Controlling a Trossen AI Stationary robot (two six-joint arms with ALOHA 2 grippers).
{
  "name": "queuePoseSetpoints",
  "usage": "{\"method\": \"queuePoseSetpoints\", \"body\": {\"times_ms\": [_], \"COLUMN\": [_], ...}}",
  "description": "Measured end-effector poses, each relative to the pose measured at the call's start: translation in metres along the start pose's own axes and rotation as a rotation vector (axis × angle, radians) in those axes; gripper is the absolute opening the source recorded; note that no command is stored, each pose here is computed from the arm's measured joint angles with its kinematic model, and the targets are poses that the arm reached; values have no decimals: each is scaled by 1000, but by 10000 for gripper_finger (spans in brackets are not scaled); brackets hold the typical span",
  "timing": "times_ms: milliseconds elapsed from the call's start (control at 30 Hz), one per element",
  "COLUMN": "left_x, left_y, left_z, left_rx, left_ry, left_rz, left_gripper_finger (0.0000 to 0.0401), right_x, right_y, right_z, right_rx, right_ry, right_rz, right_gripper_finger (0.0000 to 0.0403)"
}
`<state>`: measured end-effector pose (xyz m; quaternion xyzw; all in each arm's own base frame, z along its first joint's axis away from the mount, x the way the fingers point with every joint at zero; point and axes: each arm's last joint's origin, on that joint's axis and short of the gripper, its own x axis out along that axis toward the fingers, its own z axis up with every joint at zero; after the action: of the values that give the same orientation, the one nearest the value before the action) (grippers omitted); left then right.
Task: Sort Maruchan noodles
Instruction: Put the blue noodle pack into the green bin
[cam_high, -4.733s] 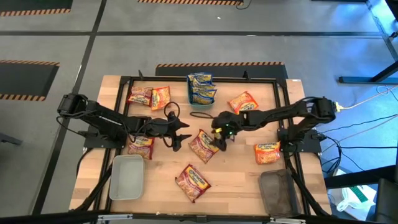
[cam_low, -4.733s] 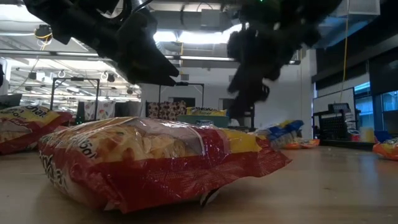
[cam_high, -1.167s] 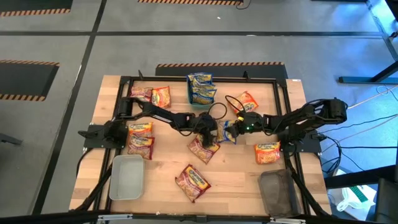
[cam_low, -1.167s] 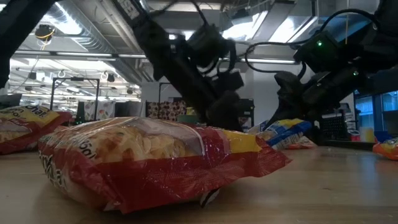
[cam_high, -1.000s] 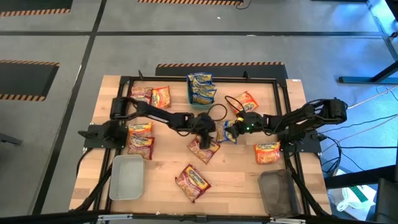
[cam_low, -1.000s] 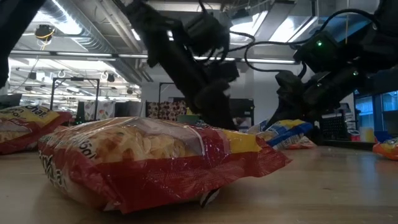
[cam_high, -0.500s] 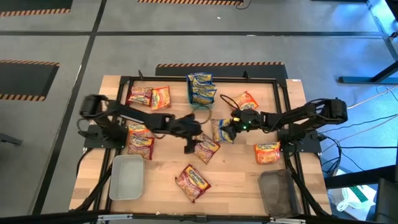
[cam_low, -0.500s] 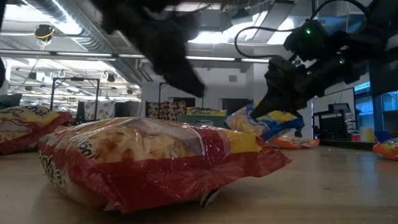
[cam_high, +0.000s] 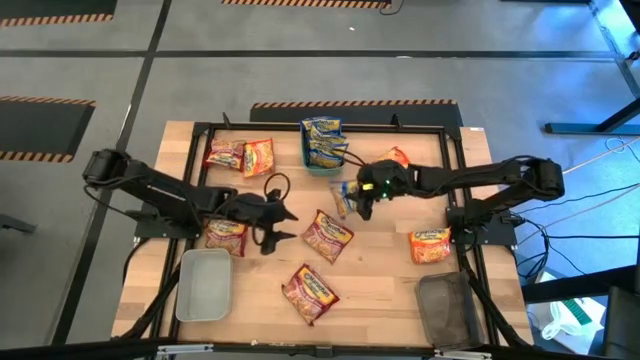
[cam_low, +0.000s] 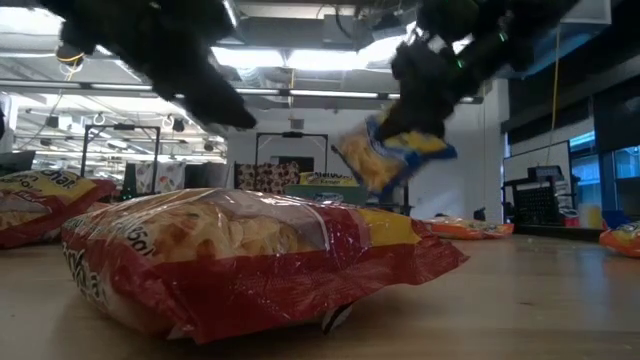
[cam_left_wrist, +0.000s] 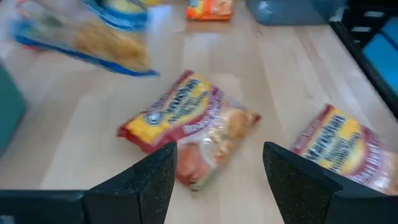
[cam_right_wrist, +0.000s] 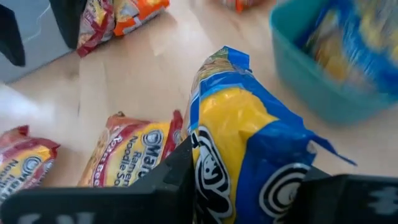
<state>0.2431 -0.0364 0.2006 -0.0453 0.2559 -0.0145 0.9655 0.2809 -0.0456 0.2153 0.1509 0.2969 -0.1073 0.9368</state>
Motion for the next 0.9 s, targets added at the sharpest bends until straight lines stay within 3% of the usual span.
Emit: {"method": "queuePoseSetpoints", "body": {"times_ms": [233, 367, 667, 900], "left_x": [-4, -3, -3, -3], "left_y": [-4, -4, -5, -6], "left_z": [-13, -15, -14, -14], "left_rx": [17, 17, 19, 20], "left_ry": [25, 32, 29, 29], "left_rz": [-18, -16, -22, -24], "left_gripper_finger": [232, 232, 232, 232], "right_x": [-17, -7, 28, 43], "right_y": [11, 4, -42, -78], "right_z": [72, 106, 148, 151], "right_rx": [-429, -588, -635, -559], "right_ry": [-122, -114, 146, 234], "right_rz": [-179, -206, -235, -168], "right_gripper_finger": [100, 105, 106, 107]}}
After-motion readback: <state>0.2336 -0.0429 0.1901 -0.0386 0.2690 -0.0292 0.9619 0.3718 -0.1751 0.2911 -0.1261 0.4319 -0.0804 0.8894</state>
